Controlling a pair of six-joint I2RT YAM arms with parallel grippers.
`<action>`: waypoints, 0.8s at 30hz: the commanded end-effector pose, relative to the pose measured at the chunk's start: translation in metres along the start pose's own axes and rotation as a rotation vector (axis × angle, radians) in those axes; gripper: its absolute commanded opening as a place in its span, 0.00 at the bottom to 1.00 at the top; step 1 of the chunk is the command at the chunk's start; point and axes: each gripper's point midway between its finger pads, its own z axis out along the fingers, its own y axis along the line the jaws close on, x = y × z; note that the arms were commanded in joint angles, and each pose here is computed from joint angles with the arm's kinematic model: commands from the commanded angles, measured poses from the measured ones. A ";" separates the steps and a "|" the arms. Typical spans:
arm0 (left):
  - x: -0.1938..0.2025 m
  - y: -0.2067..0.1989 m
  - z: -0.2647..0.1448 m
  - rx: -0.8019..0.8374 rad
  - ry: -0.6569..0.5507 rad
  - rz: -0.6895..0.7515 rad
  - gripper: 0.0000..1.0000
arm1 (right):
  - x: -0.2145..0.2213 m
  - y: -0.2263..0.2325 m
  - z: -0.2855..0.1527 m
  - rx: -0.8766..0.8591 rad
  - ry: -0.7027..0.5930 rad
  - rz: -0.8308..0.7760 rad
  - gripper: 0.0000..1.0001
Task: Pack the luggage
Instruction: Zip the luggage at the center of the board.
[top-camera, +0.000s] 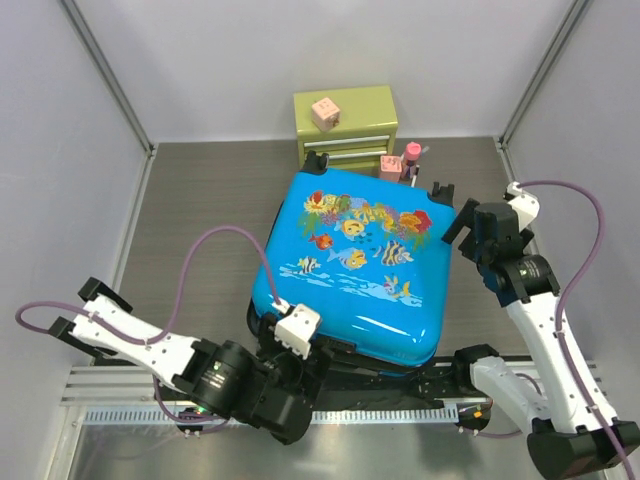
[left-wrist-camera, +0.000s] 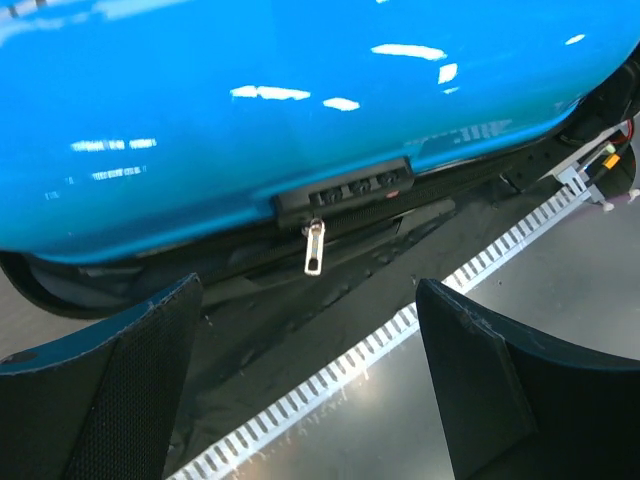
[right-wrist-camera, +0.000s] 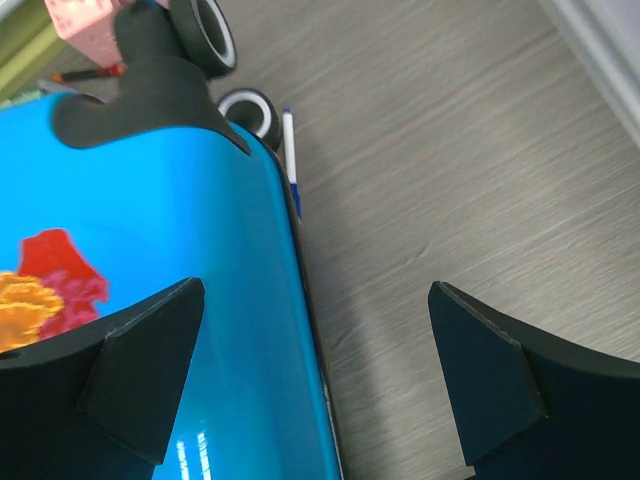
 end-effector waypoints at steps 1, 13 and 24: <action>0.020 0.005 0.003 -0.040 -0.035 -0.137 0.88 | 0.028 0.002 0.015 -0.090 0.103 0.007 1.00; 0.033 0.005 0.022 0.105 -0.129 -0.379 0.82 | 0.056 -0.022 0.017 -0.045 0.106 0.043 1.00; 0.060 -0.010 0.040 0.115 -0.079 -0.384 0.84 | 0.025 -0.009 -0.020 -0.155 0.015 0.135 0.98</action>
